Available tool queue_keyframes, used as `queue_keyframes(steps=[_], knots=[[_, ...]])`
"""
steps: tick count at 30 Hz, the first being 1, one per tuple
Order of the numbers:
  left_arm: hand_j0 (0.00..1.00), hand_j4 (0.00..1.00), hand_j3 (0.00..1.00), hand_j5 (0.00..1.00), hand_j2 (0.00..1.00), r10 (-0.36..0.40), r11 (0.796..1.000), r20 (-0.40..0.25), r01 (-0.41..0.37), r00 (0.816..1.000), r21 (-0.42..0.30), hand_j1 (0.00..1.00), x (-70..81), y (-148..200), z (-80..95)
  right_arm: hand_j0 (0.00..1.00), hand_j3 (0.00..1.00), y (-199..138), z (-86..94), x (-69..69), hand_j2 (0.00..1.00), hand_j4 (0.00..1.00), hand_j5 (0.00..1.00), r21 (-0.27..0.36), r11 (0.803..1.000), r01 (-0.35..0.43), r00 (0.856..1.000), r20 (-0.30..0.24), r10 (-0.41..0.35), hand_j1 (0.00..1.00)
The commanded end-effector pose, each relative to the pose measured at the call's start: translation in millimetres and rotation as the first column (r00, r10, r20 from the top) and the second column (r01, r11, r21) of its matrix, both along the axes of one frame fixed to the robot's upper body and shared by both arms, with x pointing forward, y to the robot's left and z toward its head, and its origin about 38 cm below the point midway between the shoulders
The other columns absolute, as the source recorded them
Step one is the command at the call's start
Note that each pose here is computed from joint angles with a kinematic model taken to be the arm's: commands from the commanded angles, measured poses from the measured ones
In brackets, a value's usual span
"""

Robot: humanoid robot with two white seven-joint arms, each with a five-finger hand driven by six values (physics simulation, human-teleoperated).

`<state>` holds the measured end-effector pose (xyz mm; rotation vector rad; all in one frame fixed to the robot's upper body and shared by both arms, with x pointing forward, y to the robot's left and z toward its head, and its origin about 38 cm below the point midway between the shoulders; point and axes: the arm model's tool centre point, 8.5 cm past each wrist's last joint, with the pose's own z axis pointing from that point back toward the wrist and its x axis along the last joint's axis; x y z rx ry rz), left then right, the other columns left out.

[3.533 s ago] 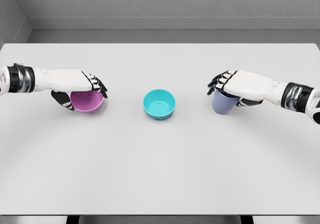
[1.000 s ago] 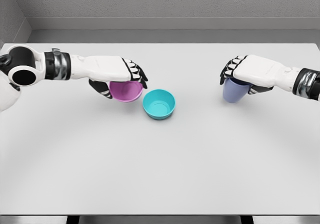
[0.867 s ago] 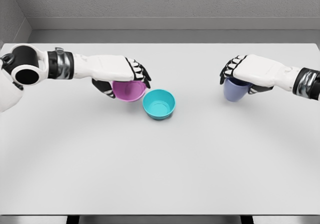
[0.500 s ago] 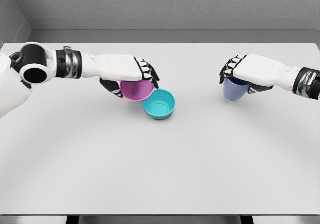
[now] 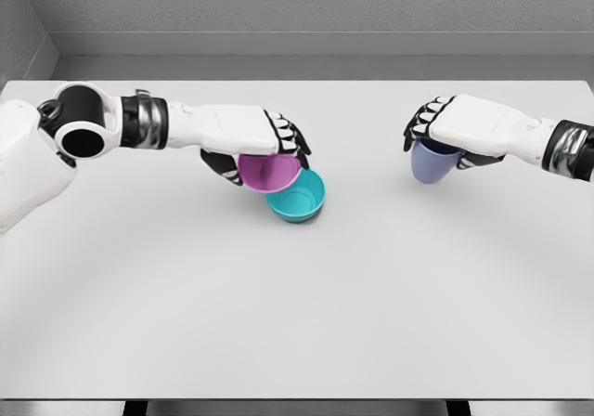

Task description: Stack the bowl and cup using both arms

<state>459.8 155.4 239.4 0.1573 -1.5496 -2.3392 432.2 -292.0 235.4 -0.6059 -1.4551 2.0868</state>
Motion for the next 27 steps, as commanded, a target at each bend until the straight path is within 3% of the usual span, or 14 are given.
queue_keyframes(steps=[1,27], knots=[[0.71,0.71,0.71,0.71,0.71,0.0,1.0,-0.005,0.0,1.0,-0.01,0.71,0.5,-2.6,0.0,0.61,0.61,0.3,1.5,0.4,0.61,0.61,0.61,0.003,1.0,0.001,1.0,0.002,-0.001,0.61],[0.71,0.71,0.71,0.71,0.71,-0.033,0.999,-0.026,0.033,0.999,-0.013,0.71,-1.6,-32.7,-18.4,0.62,0.62,4.2,4.7,0.4,0.62,0.62,0.62,0.012,1.0,-0.017,1.0,0.009,0.017,0.62]])
